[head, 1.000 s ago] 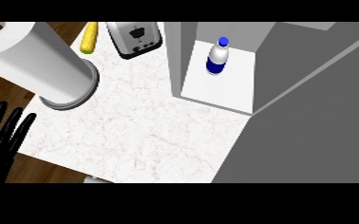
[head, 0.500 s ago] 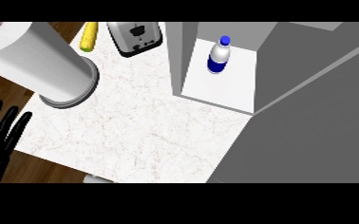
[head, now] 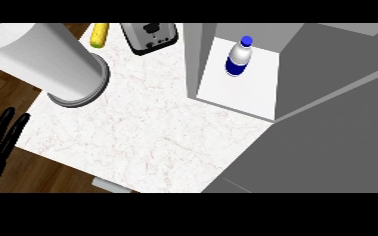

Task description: Pick up the bottled water, place it into the cabinet and close the cabinet

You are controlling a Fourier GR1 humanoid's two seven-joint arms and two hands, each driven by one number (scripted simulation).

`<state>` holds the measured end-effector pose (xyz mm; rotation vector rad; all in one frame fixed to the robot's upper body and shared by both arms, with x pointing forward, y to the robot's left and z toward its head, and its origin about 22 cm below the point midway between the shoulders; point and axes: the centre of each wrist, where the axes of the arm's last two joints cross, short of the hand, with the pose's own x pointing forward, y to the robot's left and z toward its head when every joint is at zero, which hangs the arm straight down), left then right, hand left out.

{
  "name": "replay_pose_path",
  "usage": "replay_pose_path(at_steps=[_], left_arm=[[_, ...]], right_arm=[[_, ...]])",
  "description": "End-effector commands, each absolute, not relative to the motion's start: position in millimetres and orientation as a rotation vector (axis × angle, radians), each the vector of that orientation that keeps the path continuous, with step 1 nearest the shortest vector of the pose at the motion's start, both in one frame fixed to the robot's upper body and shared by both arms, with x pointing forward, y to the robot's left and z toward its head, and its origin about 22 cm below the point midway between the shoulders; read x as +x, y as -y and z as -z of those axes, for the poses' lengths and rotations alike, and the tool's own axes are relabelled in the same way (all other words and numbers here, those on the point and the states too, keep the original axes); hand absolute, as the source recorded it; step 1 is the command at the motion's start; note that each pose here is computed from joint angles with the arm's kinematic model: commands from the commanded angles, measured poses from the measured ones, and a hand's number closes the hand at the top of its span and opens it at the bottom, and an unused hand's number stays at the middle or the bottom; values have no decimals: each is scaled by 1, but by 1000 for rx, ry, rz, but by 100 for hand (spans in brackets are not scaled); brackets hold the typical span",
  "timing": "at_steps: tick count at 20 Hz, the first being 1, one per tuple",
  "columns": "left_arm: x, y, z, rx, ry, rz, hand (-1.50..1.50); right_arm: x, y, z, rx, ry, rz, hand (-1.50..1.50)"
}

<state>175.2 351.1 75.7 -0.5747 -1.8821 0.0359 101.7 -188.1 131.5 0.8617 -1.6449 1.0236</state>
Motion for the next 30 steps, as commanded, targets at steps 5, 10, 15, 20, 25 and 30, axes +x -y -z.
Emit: replay_pose_path(at_steps=[5,10,15,20,25,30], left_arm=[[178,-357,-76,-571,1874,-29,-150],[179,-357,-74,-585,1864,-38,-150],[178,-360,-70,-573,1853,-62,-150],[180,-365,-71,-553,1866,-57,-150],[178,-365,-69,-565,1851,-73,-150],[179,-372,-67,-529,1871,-91,-150]], right_arm=[[124,173,-132,766,1637,-1005,150],[150,168,-135,646,1614,-1067,150],[183,154,-132,579,1571,-1053,150],[218,132,-133,548,1510,-1033,150],[261,105,-146,517,1507,-947,150],[301,81,-171,370,1569,-787,150]])
